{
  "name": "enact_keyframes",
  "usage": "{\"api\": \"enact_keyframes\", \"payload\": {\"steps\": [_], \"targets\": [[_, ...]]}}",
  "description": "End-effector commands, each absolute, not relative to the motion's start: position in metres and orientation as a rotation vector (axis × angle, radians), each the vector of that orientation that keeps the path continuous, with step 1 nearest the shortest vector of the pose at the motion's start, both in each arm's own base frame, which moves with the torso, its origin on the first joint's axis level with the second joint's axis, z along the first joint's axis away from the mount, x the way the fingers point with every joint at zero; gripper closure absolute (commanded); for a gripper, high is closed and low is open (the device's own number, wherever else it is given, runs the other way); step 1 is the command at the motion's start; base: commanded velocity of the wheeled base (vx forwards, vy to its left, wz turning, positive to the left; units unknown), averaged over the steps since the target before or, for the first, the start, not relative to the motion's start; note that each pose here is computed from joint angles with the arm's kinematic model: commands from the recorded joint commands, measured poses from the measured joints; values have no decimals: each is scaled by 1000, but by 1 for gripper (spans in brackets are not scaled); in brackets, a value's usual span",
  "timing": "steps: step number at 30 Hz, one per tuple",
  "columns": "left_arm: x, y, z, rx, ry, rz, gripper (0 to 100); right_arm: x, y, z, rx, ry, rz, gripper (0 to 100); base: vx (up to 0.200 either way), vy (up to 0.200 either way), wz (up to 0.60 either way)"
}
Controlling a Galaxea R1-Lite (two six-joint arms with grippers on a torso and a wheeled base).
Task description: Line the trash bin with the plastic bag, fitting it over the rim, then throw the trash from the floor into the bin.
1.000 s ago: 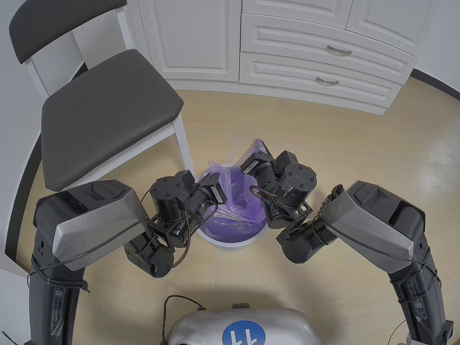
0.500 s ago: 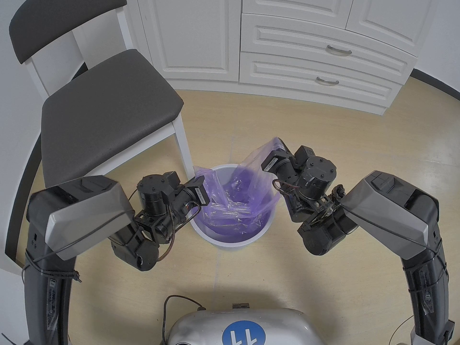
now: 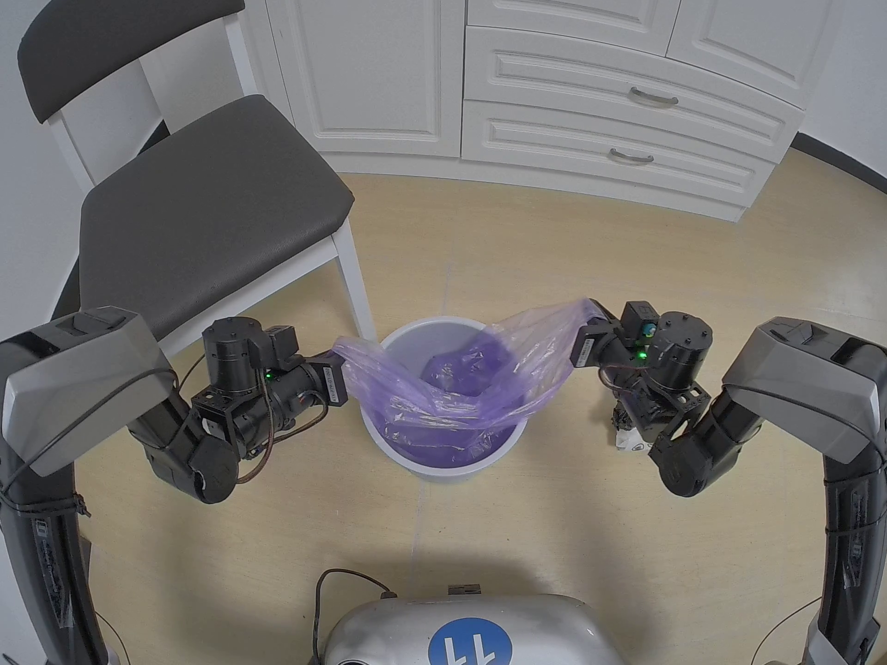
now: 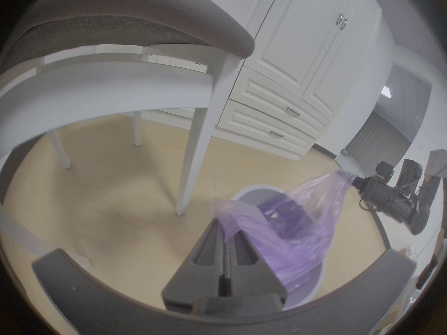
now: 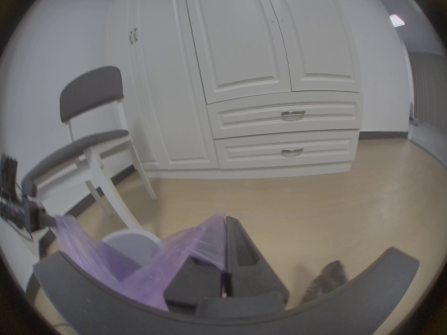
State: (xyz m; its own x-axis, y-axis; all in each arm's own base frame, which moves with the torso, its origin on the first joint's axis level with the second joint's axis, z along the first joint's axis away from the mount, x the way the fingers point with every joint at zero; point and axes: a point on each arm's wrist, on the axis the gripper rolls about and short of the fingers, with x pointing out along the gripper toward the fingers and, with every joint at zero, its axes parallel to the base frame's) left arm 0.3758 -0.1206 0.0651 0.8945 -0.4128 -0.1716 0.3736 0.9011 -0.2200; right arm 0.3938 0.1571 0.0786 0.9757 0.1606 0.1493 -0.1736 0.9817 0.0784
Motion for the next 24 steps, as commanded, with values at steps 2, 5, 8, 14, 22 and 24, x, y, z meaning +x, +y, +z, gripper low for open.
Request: {"api": "enact_keyframes", "payload": {"steps": [2,5,8,14,22,24], "targets": [[374,-107,73,-122,215,-381,100,387,130,74,-5,-95,130,100,0,0,0],[373,-103,69,-83,220,-375,100,384,124,68,-57,-73,119,100,0,0,0],[374,-102,67,-59,223,-368,100,382,120,63,-105,-56,110,100,0,0,0],[375,-95,60,1,235,-357,100,374,114,53,-181,-8,106,100,0,0,0],[374,-96,51,26,257,-360,100,364,105,39,-277,58,99,100,0,0,0],[376,-99,46,25,263,-364,100,364,107,36,-283,64,106,100,0,0,0]]}}
